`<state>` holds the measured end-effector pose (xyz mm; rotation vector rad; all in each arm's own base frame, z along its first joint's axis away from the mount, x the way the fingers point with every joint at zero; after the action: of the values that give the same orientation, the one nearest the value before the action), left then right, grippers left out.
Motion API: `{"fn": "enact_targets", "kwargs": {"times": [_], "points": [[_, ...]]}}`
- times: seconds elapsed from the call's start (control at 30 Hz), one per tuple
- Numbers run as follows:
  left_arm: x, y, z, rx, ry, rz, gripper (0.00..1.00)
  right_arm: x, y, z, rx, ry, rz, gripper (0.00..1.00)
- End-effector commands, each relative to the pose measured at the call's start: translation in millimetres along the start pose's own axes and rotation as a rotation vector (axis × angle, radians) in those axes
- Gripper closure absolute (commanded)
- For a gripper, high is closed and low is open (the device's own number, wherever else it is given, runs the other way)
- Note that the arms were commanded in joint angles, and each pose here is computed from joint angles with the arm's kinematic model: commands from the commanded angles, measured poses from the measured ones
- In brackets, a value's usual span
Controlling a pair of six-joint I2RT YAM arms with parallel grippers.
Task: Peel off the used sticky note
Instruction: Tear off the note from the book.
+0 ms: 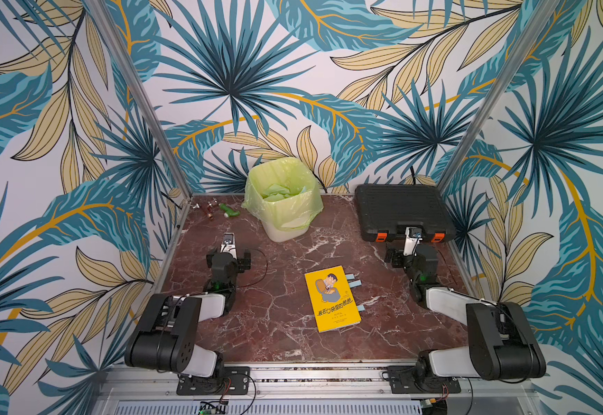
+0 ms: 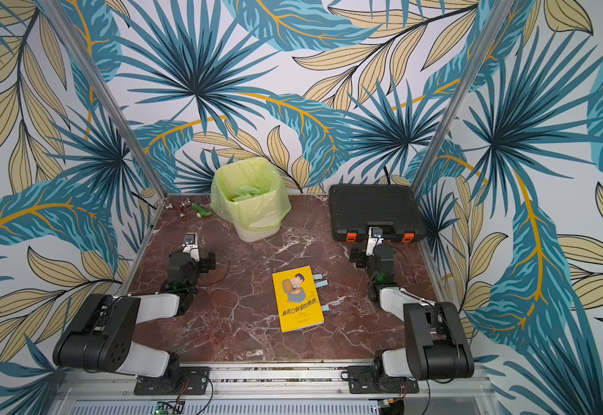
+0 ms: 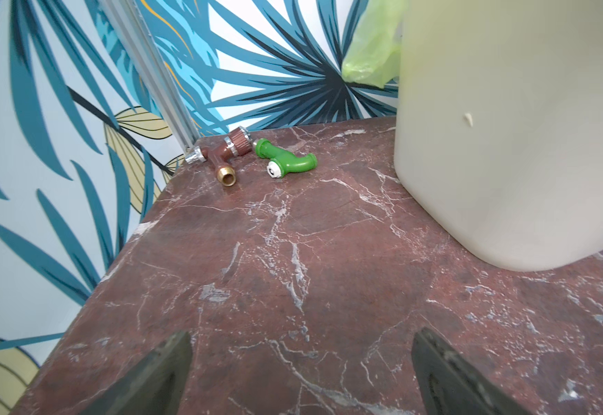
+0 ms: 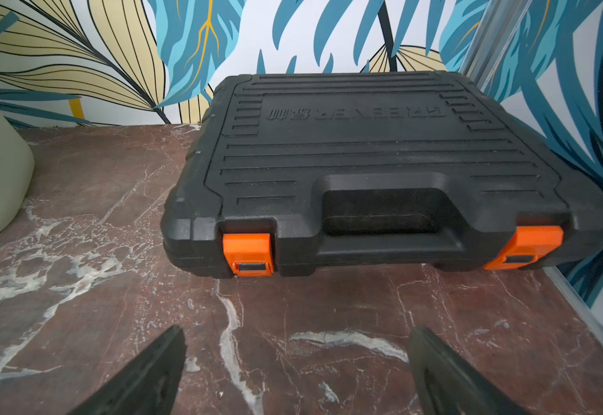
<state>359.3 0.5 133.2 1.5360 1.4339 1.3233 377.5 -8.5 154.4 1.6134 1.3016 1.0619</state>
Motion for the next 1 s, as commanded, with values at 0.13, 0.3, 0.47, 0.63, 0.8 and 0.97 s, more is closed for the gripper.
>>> {"fn": "enact_targets", "kwargs": {"times": [0.13,0.3,0.47,0.63,0.8,0.97], "points": [[1.3,58.9,-36.0,-0.007,0.007,-0.122,0.00,36.4,14.9,-28.7,0.208,0.118,0.163,0.00],[-14.4,72.5,-61.2,0.058,-0.143,-0.288,0.00,57.0,-1.5,-53.2,0.429,0.181,0.289,0.01],[-42.2,70.6,-81.0,0.146,-0.296,-0.337,0.00,73.3,-29.9,-72.8,0.583,0.244,0.389,0.00],[-85.7,67.5,-97.5,0.255,-0.511,-0.341,0.00,80.1,-62.8,-83.0,0.682,0.295,0.470,0.01],[-120.0,64.5,-108.9,0.310,-0.623,-0.316,0.00,80.2,-82.7,-83.4,0.687,0.317,0.514,0.19],[-143.4,55.5,-110.0,0.349,-0.665,-0.285,0.00,86.8,-108.5,-78.4,0.756,0.373,0.534,0.41]]}}
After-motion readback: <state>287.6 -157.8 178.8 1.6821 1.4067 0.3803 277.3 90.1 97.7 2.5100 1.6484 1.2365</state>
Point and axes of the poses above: each gripper's point midway between its finger pads, its own z axis out along the fingers, its own x axis along the line the jaws close on, y = z × x, the point moved 3 cm from there along -z, back along the fingers, and after that the axes turned 7 degrees about z, right-handed, at the moved point
